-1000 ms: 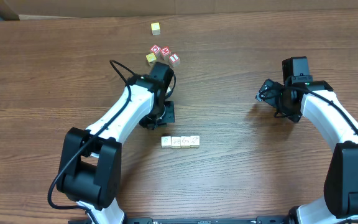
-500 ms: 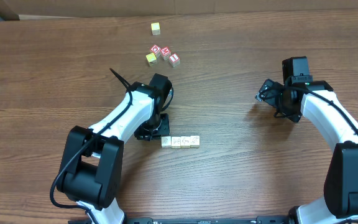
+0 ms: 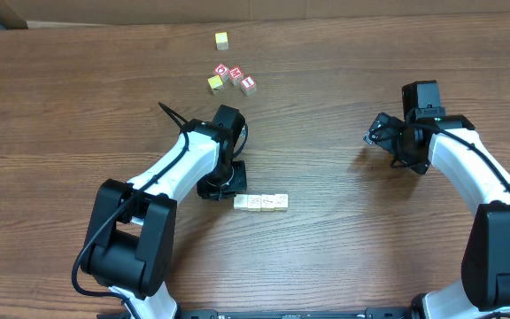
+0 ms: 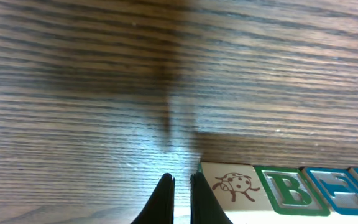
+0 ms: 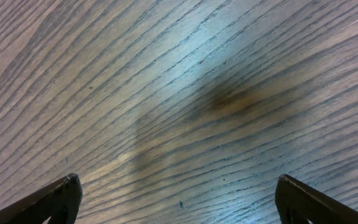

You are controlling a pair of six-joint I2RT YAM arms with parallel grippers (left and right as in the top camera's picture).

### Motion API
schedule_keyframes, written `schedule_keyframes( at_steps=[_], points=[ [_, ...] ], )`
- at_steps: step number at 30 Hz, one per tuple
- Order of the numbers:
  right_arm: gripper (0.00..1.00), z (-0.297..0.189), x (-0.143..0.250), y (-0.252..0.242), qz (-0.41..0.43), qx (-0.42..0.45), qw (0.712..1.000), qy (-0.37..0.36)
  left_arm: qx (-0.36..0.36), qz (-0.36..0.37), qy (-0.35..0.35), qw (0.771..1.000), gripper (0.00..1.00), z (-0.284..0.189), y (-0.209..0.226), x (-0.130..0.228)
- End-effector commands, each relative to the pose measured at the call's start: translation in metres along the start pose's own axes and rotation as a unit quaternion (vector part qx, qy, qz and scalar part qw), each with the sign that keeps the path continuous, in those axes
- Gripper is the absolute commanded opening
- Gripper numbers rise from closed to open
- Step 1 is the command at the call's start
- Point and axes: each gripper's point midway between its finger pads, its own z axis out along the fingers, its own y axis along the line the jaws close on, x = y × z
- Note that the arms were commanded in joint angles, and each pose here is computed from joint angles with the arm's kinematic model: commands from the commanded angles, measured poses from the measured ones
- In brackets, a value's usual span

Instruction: Flip 5 blocks

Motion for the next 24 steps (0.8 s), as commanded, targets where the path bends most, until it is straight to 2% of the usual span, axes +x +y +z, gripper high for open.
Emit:
schedule_keyframes(
  at_steps=[1,10,20,24],
  points=[
    [1.00,-0.009,-0.010,0.003,0.001,-0.006,1.000,-0.020,0.008,0.007,0.008,1.000,0.04,0.003,-0.002,0.002],
    [1.00,-0.009,-0.010,0.003,0.001,-0.006,1.000,-0.020,-0.056,-0.015,-0.016,0.998,0.04,-0.010,0.029,-0.013],
    [1.00,-0.009,-0.010,0.003,0.001,-0.006,1.000,-0.020,-0.025,-0.110,-0.055,0.992,0.04,-0.051,0.080,-0.044],
    [1.00,-0.009,-0.010,0.003,0.001,-0.006,1.000,-0.020,-0.023,-0.123,-0.056,0.991,0.04,-0.054,0.100,-0.047]
  ],
)
